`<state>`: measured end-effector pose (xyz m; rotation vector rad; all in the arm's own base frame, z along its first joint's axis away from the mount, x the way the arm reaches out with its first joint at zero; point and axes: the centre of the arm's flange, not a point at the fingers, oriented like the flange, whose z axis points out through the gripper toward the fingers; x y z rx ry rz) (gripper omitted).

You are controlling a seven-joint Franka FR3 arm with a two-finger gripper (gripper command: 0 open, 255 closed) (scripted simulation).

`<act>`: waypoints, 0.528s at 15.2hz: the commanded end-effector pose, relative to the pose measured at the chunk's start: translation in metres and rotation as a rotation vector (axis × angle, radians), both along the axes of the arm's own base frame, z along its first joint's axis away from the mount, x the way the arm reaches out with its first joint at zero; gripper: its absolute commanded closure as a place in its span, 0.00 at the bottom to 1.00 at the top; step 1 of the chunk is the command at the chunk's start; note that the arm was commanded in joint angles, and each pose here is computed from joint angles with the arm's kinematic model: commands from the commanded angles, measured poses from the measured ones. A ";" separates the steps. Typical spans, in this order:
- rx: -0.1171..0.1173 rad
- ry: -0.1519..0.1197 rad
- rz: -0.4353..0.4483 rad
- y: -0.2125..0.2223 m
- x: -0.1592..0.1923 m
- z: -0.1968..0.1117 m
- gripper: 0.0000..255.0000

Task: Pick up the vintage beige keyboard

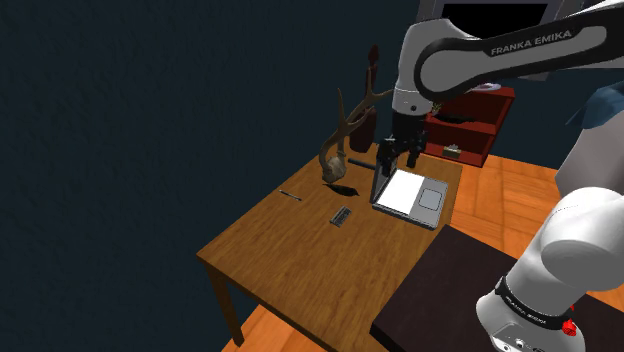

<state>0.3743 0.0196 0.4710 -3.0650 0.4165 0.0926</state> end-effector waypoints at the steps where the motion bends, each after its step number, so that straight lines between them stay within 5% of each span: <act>1: 0.007 0.000 -0.070 0.001 0.018 -0.021 0.00; 8: 0.031 0.009 -0.303 -0.006 0.072 -0.094 0.00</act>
